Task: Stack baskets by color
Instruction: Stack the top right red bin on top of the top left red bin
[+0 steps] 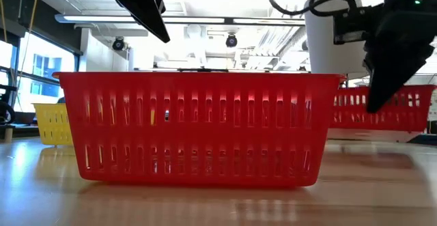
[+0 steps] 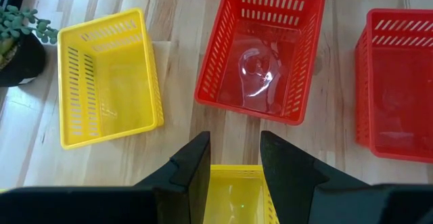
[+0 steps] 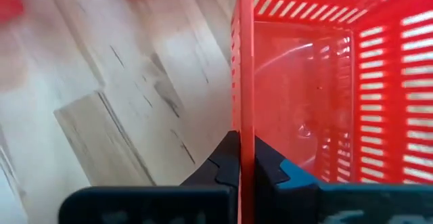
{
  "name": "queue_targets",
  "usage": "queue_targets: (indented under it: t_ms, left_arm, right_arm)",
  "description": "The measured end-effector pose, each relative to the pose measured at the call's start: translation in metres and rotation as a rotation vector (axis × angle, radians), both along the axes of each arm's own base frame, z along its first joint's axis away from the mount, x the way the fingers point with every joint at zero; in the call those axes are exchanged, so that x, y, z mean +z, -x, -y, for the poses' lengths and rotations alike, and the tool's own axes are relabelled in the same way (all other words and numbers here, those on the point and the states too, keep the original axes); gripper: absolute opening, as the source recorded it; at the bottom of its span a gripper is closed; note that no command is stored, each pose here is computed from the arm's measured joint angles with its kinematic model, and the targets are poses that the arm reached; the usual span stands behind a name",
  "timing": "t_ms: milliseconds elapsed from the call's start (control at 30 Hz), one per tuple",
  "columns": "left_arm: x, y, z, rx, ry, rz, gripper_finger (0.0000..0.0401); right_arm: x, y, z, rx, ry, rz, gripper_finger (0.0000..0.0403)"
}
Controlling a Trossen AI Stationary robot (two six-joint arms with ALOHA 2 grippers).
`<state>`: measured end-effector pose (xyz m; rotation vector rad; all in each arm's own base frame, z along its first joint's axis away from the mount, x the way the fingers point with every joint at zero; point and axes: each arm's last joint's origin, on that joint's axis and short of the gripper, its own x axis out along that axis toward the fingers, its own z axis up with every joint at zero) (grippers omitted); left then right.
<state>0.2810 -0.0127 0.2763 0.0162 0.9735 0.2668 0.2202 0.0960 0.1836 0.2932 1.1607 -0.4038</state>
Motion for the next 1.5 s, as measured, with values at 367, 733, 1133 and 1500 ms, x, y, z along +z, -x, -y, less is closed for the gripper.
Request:
queue_targets:
  t_ms: [367,733,1133,1500]
  left_arm:
    - [-0.002,0.003,0.0,0.015,0.007,-0.032,0.0115]
    - [-0.002,0.003,0.0,0.022,0.011,-0.036,0.0115]
    - [-0.003,0.004,0.0,0.022,0.01,-0.044,0.0115]
    - [-0.003,0.004,0.0,0.029,0.015,-0.042,0.0115]
  right_arm:
    - [0.003,-0.001,0.0,-0.008,0.03,0.014,0.0]
    - [0.003,-0.001,0.0,-0.036,0.019,0.019,0.0]
    - [0.009,-0.003,-0.007,-0.043,0.028,0.062,0.0]
    - [0.044,-0.014,-0.011,0.029,0.134,0.121,0.0]
